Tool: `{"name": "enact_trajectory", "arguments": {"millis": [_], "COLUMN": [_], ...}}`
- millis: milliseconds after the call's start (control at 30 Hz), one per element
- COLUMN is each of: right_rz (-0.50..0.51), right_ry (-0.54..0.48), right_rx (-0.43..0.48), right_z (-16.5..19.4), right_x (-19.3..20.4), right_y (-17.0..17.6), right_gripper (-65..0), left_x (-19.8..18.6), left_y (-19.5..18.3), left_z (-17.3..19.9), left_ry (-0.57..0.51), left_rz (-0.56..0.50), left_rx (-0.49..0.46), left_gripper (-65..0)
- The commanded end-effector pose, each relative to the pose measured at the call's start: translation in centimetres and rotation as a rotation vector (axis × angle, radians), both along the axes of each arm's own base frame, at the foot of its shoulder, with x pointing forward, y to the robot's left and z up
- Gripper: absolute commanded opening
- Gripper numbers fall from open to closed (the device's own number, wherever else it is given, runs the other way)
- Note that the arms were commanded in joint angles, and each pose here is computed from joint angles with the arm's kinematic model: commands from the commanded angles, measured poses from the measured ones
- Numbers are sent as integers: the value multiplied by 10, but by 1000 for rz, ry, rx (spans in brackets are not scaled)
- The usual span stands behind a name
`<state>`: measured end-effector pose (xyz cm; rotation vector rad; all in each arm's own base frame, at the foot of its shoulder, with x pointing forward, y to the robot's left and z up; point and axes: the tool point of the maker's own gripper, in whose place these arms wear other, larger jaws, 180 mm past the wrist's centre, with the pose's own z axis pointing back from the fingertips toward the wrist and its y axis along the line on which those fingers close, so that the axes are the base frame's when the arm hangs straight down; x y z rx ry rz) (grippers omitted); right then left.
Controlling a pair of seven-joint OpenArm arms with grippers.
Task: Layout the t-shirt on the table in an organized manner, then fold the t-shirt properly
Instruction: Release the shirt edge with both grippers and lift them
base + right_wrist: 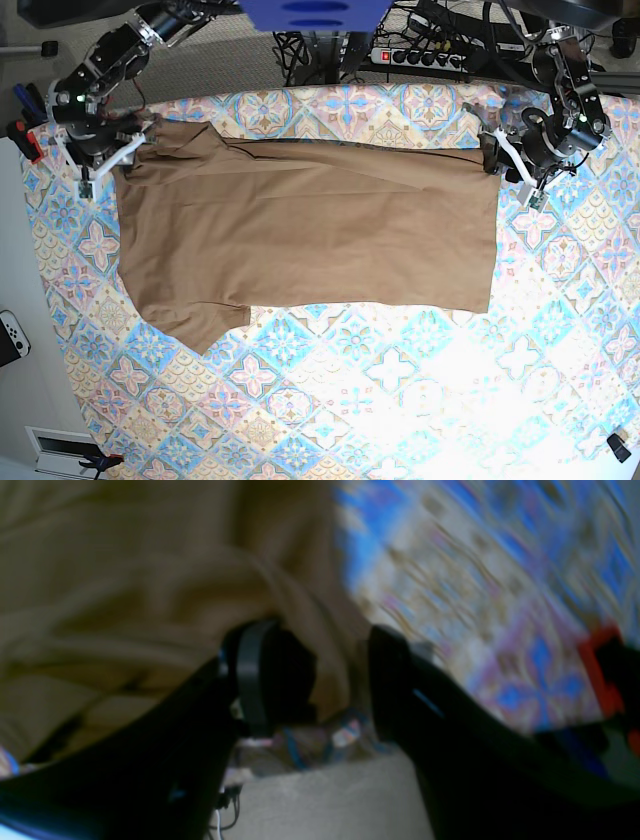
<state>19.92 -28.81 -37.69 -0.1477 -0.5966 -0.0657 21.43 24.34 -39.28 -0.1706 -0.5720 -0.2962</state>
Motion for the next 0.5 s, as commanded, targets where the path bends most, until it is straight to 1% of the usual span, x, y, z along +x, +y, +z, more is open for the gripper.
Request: {"name": "enact_trajectory", "arguments": {"millis": [0,67,100,167,233,333,400,467], "right_rz": [-1,-2,-13,-45,-65,-90,-106,-110], "right_ry": [-52,-99,-112,-99,-61,36,91,109], "right_rx": [-24,-24,-26,-38,-73,-153,-199,-214], "right_z": [14,24,27,26,25,20,17,17], "right_x": [12,30,32,25,18,3,-7,-10], "right_y": [-6,-6,-9,-18,-26,-38,-47,-49], "right_gripper": [-383,-383,-383,-383,-383,-383,-383,-384], "left_x": [7,7,7,8,13,19,20,20], "left_y": [5,4,4,7,17,16,19,20], "left_z": [10,10,11,13,27,50,59,60], "left_ry": [-35,-37,-39,-48,-95,-172,-197,-203], "left_rz": [0,0,0,9,35,61,72,78], "left_rx": [13,11,8,8,31,52,66,66], "left_gripper": [-408,-408,-408,-411,-411,-408,-408,-408]}}
